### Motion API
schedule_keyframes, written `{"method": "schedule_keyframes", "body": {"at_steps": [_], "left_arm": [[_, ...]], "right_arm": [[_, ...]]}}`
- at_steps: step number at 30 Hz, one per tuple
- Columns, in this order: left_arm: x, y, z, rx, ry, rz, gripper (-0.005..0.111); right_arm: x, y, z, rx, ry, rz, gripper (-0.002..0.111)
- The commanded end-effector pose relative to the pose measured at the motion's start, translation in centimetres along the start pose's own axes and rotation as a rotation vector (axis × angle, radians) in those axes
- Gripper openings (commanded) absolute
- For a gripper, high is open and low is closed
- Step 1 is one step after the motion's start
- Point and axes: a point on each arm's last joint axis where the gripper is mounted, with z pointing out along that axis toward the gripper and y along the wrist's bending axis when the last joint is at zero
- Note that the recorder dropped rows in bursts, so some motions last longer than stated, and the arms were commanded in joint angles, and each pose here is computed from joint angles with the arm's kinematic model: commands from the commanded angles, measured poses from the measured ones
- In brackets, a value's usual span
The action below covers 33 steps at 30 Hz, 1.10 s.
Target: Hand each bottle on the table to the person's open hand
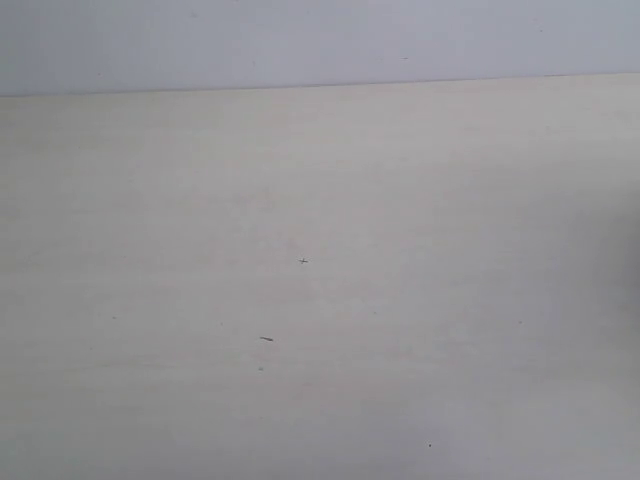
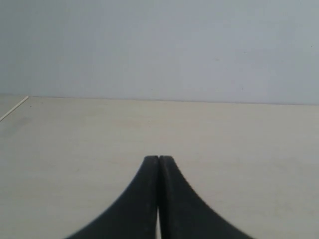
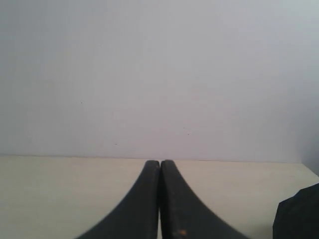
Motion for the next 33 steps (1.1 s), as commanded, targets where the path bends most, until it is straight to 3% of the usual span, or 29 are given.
{"method": "schedule_keyframes", "body": {"at_steps": [1, 33], "left_arm": [[0.08, 0.02, -0.02, -0.003, -0.003, 0.006, 0.000], [0.08, 0.02, -0.02, -0.003, -0.003, 0.006, 0.000]], "right_arm": [[0.10, -0.01, -0.03, 0.004, -0.006, 0.003, 0.000], [0.76, -0.01, -0.05, 0.008, 0.067, 0.117, 0.000]]}}
